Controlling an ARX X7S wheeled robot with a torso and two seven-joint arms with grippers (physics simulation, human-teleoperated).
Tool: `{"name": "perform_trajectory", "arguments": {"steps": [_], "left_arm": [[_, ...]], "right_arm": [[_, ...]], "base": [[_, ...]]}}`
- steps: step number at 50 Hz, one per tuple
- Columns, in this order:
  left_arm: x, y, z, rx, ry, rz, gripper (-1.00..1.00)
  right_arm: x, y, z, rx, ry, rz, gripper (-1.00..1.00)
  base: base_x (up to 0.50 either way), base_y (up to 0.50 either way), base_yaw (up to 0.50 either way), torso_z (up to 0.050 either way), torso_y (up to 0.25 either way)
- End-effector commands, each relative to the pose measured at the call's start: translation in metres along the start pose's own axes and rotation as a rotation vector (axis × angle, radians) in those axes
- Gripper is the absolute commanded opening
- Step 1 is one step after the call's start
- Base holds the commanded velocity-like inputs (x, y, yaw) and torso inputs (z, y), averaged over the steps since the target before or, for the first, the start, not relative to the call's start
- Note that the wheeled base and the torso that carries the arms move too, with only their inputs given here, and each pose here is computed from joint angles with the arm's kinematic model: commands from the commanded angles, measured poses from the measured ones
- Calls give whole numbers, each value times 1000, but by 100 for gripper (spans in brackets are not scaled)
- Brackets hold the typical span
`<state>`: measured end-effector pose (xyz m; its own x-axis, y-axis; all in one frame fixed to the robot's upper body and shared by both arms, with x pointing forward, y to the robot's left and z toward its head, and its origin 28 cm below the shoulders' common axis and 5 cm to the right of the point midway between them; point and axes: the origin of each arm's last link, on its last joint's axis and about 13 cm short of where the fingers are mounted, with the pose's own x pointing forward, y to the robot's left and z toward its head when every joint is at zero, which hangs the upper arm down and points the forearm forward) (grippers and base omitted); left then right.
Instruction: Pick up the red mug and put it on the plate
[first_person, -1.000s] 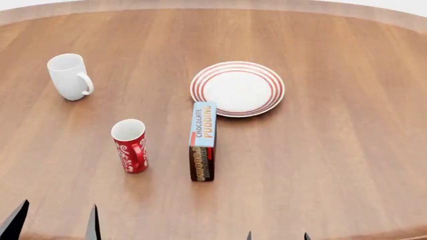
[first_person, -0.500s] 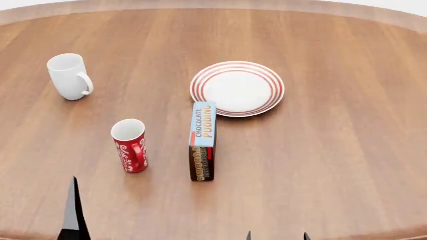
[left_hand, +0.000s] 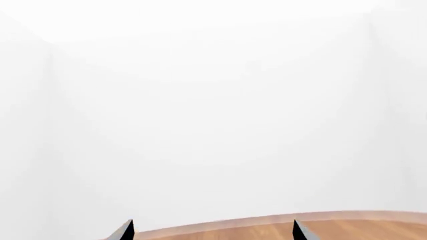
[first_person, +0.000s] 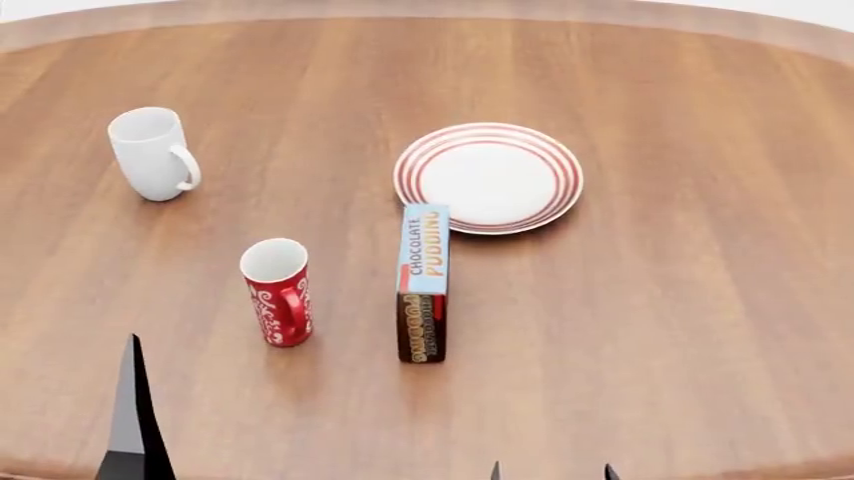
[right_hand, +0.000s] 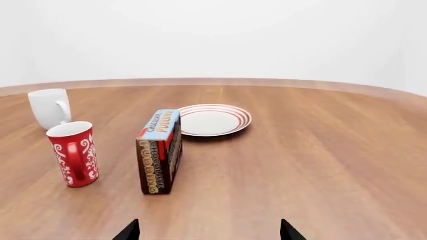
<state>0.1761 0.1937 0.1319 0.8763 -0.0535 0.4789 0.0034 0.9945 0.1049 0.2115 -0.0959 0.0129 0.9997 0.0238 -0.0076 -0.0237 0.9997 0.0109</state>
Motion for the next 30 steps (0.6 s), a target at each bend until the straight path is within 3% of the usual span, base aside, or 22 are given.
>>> {"name": "perform_trajectory", "arguments": {"steps": [1,30], "left_arm": [[1,0,3,-5,-9,-4,100],[2,-1,2,-4,-7,-7,100]], "right_arm": [[0,1,0,-2,2,6,100],[0,1,1,-4,3,8,100]], "base": [[0,172,0,0,0],[0,176,0,0,0]]}}
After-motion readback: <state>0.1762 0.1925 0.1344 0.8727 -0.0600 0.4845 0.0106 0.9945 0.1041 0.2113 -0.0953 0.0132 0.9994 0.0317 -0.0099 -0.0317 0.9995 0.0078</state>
